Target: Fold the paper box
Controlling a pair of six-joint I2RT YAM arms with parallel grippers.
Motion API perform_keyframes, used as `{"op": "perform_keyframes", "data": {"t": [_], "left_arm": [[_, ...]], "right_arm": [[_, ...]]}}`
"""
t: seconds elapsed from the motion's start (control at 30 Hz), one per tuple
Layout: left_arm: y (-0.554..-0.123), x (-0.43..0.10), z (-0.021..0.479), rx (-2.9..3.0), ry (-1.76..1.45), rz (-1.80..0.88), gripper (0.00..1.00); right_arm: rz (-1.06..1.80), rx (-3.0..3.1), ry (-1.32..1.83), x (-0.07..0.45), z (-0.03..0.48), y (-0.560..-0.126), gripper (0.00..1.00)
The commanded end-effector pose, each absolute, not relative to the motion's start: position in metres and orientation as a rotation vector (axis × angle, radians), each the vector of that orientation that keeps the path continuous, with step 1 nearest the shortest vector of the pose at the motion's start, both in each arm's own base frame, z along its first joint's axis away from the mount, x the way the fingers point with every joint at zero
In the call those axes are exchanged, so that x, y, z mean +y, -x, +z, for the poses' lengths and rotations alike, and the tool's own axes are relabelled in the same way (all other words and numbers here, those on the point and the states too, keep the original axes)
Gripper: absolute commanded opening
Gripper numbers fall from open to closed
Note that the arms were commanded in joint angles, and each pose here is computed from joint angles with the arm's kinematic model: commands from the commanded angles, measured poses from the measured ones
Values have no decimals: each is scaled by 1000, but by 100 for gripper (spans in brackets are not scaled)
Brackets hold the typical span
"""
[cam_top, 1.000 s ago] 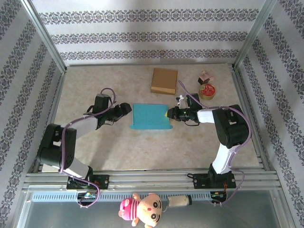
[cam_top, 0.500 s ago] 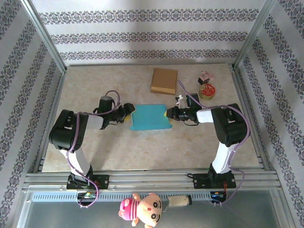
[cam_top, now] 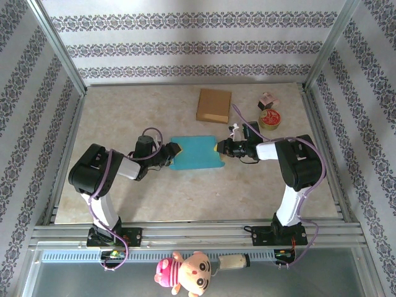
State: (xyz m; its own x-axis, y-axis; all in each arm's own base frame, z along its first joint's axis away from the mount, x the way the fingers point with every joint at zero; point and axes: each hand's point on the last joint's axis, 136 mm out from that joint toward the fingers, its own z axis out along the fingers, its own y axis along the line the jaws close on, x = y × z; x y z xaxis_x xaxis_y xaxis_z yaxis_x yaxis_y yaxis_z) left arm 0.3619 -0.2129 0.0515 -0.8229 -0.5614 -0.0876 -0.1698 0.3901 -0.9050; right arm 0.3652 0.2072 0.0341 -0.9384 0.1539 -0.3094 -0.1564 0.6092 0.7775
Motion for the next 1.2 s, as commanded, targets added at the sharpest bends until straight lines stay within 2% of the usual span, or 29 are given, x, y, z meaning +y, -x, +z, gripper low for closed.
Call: {"op": "perform_keyframes", "data": {"t": [0.0,0.13,0.27,0.33,0.47,0.57,0.67,0.8,1.17], "left_arm": [[-373,-216,83,2178,625,-1446,39],[-372,-212,95,2206,599,-1377,36],[-368,-202,110,2218,583,-1288,35],[-366,-196,120,2217,582,-1242,34],[-361,-185,143,2220,558,-1143,30],[-357,-177,160,2202,541,-1090,29],[-354,-172,174,2183,532,-1068,28],[-351,-174,186,2151,540,-1117,26],[-349,-184,199,2108,562,-1250,24]], "right_arm": [[1159,2650,-122,192,2,-344,24],[1145,2595,-77,193,31,-345,46],[1039,2494,-69,183,74,-348,58],[899,2369,-13,176,109,-350,64],[547,1974,403,197,190,-328,72],[379,1553,778,232,231,-289,74],[251,1257,1109,265,225,-252,79],[124,1138,1311,297,211,-243,80],[-453,970,1233,338,190,-322,85]]}}
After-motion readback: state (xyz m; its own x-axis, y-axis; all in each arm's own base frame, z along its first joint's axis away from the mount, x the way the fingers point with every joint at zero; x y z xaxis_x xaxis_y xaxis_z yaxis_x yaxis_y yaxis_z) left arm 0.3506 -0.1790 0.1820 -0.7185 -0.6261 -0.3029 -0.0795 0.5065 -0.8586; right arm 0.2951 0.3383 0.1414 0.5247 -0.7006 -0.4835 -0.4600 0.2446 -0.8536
